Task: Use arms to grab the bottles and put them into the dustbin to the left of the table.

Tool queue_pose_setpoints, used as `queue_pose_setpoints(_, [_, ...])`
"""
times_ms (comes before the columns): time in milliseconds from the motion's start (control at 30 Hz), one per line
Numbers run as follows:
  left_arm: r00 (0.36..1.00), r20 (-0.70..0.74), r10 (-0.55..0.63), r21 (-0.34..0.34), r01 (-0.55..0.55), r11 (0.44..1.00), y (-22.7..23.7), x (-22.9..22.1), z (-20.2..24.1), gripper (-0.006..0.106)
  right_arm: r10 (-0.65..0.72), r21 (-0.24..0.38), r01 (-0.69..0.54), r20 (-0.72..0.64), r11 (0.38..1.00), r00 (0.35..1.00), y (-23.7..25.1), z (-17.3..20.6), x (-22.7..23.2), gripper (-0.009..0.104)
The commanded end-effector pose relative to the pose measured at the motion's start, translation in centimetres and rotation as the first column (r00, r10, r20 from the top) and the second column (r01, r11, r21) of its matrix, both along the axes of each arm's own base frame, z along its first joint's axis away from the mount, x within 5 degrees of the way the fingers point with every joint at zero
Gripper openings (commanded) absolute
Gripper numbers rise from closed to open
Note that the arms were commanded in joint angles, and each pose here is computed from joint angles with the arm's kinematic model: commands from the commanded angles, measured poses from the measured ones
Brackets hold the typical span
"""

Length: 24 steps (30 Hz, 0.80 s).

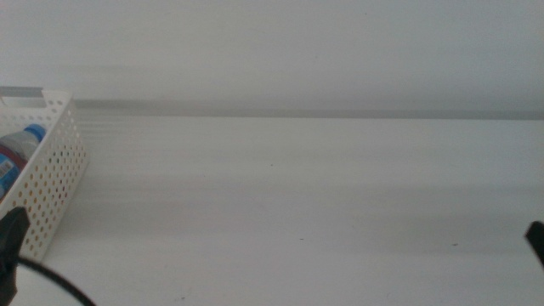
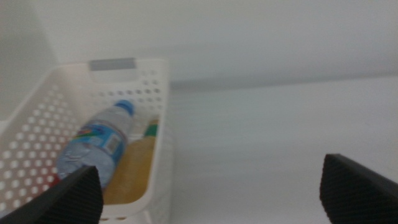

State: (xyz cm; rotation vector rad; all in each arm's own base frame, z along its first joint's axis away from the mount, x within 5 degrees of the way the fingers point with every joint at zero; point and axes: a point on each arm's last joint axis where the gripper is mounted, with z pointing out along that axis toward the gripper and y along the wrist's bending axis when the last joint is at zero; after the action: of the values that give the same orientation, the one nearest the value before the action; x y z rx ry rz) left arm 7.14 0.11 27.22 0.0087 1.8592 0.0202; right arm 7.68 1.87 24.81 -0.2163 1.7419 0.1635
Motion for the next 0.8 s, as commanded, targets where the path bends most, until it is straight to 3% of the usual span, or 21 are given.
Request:
queue_pose_setpoints(0, [0.996,0.082,0.032,-0.017,-0.031,0.999,0.2,-0.6,-1.0,0.094,-0.107,0.007,0.107,0.04,0.994,0.993,-0.9,-0.7,-0.3,0.091])
queue_pose_setpoints(100, [0.99,0.127,0.059,-0.056,-0.052,0.997,0.2,-1.3,-2.7,0.094,-0.184,0.008,0.184,0.065,0.983,0.981,-1.5,-2.0,-1.0,0.091])
queue_pose_setpoints(200, [0.986,0.154,0.07,-0.099,-0.055,0.994,0.1,-1.7,-4.2,0.094,-0.204,-0.029,0.209,0.12,0.977,0.972,-1.7,-3.2,-1.9,0.091])
queue_pose_setpoints(300, [0.983,0.168,0.07,-0.099,-0.054,0.994,0.1,-2.1,-5.5,0.094,-0.203,-0.045,0.214,0.175,0.976,0.963,-1.8,-4.2,-2.5,0.091])
queue_pose_setpoints(567, [0.971,0.228,0.069,-0.089,-0.049,0.995,0.2,-1.7,-8.0,0.094,-0.202,-0.08,0.209,0.079,0.975,0.976,-1.8,-6.5,-2.2,0.091])
queue_pose_setpoints(767, [0.976,0.204,0.071,-0.091,-0.053,0.994,0.2,-1.7,-8.5,0.094,-0.203,-0.076,0.21,0.097,0.975,0.974,-1.8,-6.3,-2.2,0.091])
